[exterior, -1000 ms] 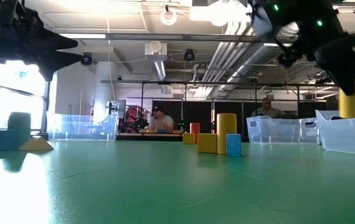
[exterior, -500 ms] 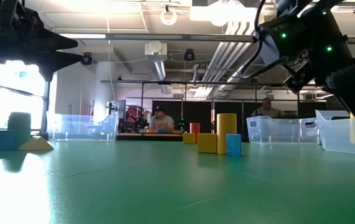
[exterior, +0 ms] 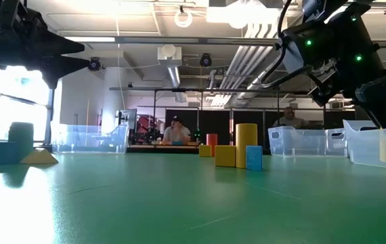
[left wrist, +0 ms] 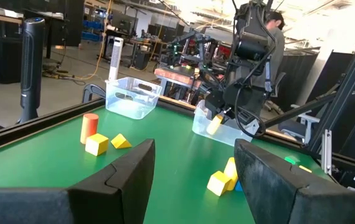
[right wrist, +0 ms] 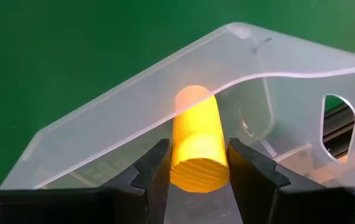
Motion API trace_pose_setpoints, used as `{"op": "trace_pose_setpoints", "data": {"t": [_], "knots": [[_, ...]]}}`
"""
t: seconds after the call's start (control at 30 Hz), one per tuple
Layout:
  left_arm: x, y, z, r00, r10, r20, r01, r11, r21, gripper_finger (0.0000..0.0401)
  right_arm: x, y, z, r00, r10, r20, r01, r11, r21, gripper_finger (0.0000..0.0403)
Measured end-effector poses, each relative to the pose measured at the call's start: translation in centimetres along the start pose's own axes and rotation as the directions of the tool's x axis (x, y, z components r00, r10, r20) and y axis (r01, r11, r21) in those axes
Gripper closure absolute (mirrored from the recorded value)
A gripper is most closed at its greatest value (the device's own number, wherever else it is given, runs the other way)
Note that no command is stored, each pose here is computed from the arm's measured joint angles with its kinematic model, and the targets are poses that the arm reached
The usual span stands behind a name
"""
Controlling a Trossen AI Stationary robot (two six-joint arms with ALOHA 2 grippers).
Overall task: Sort blocks by size
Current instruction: Put the yellow cylindrical block into the bottom transparent bin, then put the yellow cube block into the top left transparent bin
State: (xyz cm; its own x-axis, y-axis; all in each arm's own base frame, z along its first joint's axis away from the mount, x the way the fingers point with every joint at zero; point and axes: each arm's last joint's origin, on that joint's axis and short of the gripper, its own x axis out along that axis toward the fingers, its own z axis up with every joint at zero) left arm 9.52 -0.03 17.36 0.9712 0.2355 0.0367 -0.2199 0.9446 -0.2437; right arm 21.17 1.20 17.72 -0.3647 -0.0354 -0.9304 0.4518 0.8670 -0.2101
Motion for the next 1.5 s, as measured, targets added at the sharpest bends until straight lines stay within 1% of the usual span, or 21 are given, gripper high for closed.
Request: {"op": "trace_pose_setpoints", "data": {"t": [0.13,0.53,0.63,0.8,0.97,1.1,1.2,1.27,1.33,1.4,1.5], "knots": [[0.0,0.0,0.0,1.000,0.000,0.000,0.000,1.000,0.000,0.0194,0.1,0.0,0.2,0.999,-0.021,0.028,0.021,1.000,0.011,0.0235],[0.0,0.0,0.0,1.000,0.000,0.000,0.000,1.000,0.000,0.0194,0.1,-0.2,-0.1,0.999,-0.042,0.007,0.042,0.999,0.018,0.0164],[0.0,0.0,0.0,1.000,0.000,0.000,0.000,1.000,0.000,0.0194,-0.1,-0.3,-0.2,0.999,-0.052,-0.010,0.053,0.998,0.016,0.0154],[0.0,0.0,0.0,1.000,0.000,0.000,0.000,1.000,0.000,0.0194,-1.2,-0.5,-0.5,0.997,-0.068,-0.024,0.068,0.997,0.019,0.0153],[0.0,0.0,0.0,1.000,0.000,0.000,0.000,1.000,0.000,0.0194,-3.3,-1.0,-1.2,0.995,-0.070,0.075,0.066,0.996,0.062,0.0153],[0.0,0.0,0.0,1.000,0.000,0.001,0.000,1.000,0.000,0.0194,-5.5,-1.4,-2.7,0.976,-0.067,0.208,0.044,0.992,0.115,0.0153],[0.0,0.0,0.0,1.000,0.001,0.000,-0.001,1.000,-0.001,0.0194,-7.0,-1.4,-4.2,0.939,-0.057,0.338,0.006,0.989,0.150,0.0153],[0.0,0.0,0.0,1.000,0.001,0.000,-0.001,1.000,-0.023,0.0194,-7.6,-1.1,-5.1,0.896,-0.047,0.441,-0.028,0.987,0.161,0.0153],[0.0,0.0,0.0,1.000,0.001,0.000,-0.001,0.999,-0.050,0.0194,-8.2,-0.6,-5.7,0.832,-0.023,0.555,-0.080,0.984,0.160,0.0153],[0.0,0.0,0.0,1.000,0.002,0.001,-0.002,0.998,-0.067,0.0194,-8.5,0.2,-6.1,0.754,-0.001,0.656,-0.120,0.983,0.139,0.0153],[0.0,0.0,0.1,1.000,0.017,0.009,-0.016,0.997,-0.073,0.0194,-8.6,2.1,-6.2,0.619,0.057,0.783,-0.156,0.986,0.052,0.0153]]}}
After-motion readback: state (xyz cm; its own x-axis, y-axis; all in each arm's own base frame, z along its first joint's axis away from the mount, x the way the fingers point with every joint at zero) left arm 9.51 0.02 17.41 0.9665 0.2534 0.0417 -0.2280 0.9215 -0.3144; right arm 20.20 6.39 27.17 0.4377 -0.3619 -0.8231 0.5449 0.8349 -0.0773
